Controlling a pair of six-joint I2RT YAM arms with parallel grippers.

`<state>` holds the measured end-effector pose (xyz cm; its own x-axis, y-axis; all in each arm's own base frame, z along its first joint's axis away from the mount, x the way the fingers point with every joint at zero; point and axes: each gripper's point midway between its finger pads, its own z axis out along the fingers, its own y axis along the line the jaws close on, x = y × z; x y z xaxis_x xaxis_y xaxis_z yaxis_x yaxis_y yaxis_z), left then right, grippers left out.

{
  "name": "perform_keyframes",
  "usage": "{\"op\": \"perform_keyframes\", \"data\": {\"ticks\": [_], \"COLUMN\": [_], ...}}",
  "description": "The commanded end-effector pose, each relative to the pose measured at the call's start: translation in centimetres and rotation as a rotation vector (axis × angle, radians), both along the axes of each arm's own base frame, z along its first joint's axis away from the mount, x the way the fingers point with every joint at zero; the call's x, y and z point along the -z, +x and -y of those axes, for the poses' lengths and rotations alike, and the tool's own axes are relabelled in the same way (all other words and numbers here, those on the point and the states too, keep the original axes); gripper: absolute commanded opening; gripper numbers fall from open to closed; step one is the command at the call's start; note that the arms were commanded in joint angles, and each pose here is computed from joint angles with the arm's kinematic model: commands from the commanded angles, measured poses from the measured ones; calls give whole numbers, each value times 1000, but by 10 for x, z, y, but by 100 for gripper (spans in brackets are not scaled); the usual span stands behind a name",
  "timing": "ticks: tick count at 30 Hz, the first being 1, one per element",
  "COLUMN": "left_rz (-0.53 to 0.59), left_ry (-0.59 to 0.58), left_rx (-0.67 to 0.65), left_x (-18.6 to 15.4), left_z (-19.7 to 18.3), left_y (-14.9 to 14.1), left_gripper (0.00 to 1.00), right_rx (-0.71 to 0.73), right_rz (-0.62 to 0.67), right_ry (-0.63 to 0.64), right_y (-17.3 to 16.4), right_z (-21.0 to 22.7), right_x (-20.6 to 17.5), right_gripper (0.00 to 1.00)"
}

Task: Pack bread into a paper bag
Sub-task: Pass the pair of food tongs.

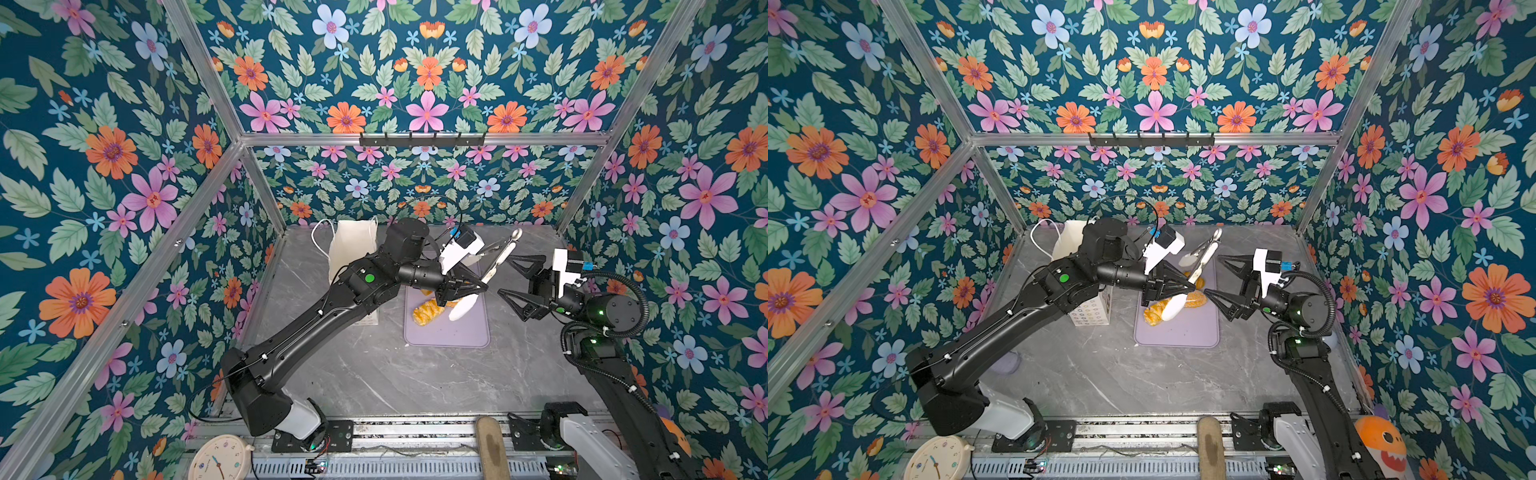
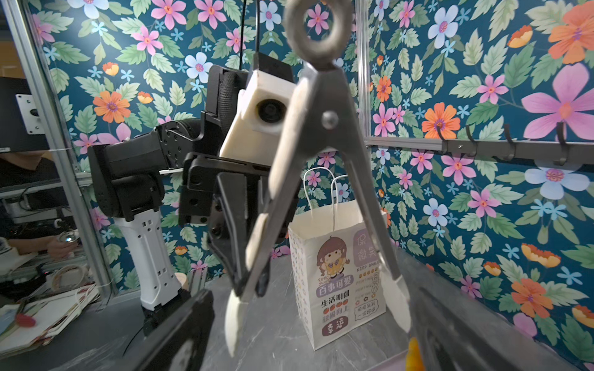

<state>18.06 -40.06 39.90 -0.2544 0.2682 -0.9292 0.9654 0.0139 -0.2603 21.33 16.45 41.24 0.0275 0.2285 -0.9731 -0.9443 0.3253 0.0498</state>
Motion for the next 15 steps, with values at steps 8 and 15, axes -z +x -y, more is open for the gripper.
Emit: {"op": "perform_keyframes", "data": {"ticks": [8, 15], "left_rz": [63, 47], "left_ry": [177, 173], "left_rx": [25, 73], "left_x": [42, 49], "left_z": [-8, -9], "left_y": [1, -8], "left_gripper": [0, 0], "right_rx": [-84, -67], "right_rz": [-106, -145], "right_ry": [-59, -68], "right_y": [-2, 8], "right_z": [-7, -7], "right_x": [13, 24], "right_gripper": [97, 97]}}
